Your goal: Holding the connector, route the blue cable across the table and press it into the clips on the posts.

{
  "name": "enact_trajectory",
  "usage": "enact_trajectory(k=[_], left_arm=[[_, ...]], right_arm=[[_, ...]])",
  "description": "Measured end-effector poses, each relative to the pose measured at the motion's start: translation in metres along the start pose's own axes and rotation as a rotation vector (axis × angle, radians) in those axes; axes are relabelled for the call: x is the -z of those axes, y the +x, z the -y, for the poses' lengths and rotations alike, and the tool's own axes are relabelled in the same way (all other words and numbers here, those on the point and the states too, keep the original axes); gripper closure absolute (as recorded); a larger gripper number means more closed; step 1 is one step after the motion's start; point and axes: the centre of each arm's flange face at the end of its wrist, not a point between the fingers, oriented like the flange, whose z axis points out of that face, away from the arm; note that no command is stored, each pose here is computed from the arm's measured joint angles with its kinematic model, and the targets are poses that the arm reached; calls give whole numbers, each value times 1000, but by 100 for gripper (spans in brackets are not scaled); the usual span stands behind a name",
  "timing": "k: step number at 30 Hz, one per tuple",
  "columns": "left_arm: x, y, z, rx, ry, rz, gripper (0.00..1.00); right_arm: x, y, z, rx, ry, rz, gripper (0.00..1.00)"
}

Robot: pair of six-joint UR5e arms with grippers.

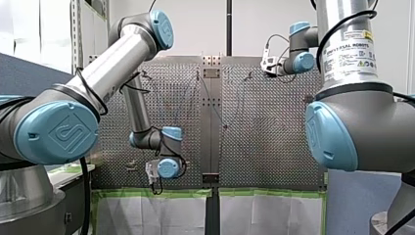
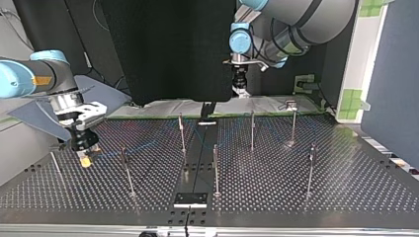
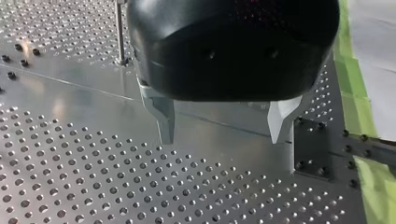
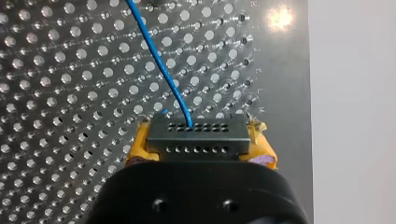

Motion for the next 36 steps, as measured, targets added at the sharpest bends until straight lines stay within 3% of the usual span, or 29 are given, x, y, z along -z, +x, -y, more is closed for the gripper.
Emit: enact_trajectory(k=[13,36], left_arm=[[41,15,-8,-40,40,-9,2],[43,16,-8,-42,44,-9,2]], right_arm=[[1,-1,0,8,-3,6,100],[1,-1,0,8,-3,6,100]])
